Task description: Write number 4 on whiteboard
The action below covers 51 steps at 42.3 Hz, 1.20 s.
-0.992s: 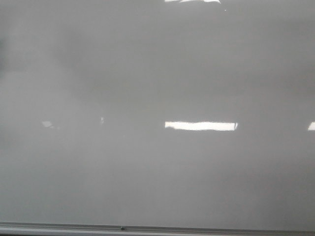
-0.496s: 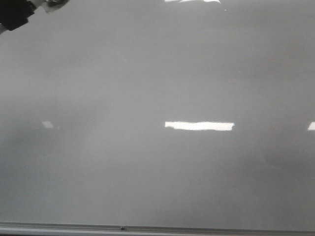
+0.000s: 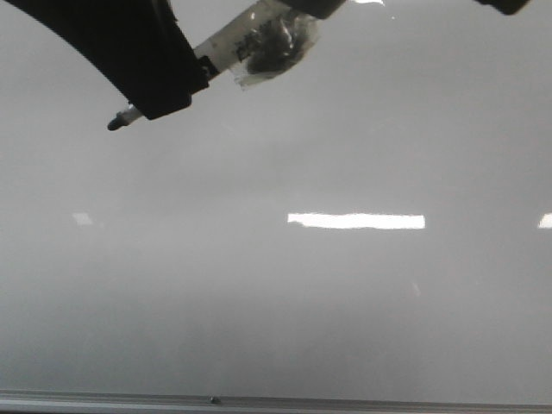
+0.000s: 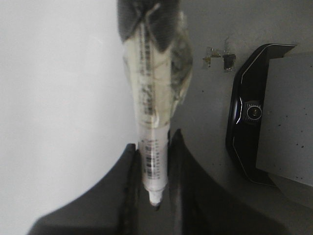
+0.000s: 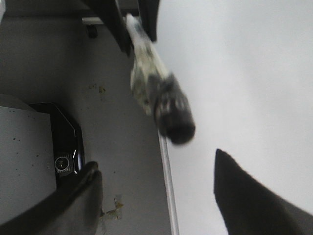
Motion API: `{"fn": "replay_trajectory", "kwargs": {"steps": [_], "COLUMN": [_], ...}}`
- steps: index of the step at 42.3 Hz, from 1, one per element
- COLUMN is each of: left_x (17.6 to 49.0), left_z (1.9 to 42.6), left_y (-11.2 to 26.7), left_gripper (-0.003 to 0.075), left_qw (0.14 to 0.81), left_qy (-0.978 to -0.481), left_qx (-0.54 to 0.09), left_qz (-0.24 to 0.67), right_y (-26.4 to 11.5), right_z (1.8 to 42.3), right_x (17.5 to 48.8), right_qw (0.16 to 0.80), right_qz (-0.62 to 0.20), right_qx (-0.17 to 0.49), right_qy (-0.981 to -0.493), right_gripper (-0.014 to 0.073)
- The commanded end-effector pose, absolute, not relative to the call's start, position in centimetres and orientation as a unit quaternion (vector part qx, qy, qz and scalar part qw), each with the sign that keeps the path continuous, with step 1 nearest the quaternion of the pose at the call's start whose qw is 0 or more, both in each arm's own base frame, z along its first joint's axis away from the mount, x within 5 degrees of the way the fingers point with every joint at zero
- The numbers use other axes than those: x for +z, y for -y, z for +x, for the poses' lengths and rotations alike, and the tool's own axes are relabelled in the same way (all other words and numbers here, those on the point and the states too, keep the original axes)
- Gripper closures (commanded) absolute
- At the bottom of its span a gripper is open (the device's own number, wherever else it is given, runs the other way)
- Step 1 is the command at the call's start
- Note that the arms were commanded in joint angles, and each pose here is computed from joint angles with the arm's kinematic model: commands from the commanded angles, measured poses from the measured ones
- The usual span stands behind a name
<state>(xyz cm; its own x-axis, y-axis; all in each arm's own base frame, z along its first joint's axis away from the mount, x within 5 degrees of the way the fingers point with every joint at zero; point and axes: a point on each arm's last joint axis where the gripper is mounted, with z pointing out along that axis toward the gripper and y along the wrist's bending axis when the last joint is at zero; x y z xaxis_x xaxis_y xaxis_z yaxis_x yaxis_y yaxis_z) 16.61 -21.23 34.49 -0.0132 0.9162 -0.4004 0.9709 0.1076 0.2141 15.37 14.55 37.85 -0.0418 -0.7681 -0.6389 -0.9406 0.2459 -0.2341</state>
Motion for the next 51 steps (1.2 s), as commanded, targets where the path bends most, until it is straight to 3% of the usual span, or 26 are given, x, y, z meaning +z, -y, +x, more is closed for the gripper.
{"fn": "replay_trajectory", "kwargs": {"steps": [1, 15, 35, 46, 51], "left_x": [36.3, 36.3, 36.3, 36.6, 37.6], "left_z": [15.9, 15.8, 15.8, 15.8, 15.4], "left_y": [21.7, 21.8, 21.8, 21.6, 20.7], "left_gripper": [0.0741, 0.0741, 0.0733, 0.0351, 0.0302], "left_qw": [0.274, 0.276, 0.276, 0.282, 0.297], "left_qy": [-0.68, -0.676, -0.678, -0.698, -0.711], "left_qx": [-0.072, -0.071, -0.071, -0.078, -0.077], "left_qz": [0.677, 0.68, 0.678, 0.653, 0.632], "right_y": [-16.1, -18.0, -17.9, -17.9, -17.7], "right_z": [15.4, 16.5, 16.5, 16.5, 16.3], "right_x": [39.4, 37.9, 38.0, 38.0, 38.2], "right_qw": [0.405, 0.381, 0.381, 0.379, 0.381], "right_qz": [-0.603, -0.615, -0.611, -0.605, -0.603], "right_qx": [0.136, 0.142, 0.144, 0.148, 0.146], "right_qy": [-0.674, -0.676, -0.678, -0.685, -0.686], "right_gripper": [0.0088, 0.0095, 0.0471, 0.0598, 0.0615]}}
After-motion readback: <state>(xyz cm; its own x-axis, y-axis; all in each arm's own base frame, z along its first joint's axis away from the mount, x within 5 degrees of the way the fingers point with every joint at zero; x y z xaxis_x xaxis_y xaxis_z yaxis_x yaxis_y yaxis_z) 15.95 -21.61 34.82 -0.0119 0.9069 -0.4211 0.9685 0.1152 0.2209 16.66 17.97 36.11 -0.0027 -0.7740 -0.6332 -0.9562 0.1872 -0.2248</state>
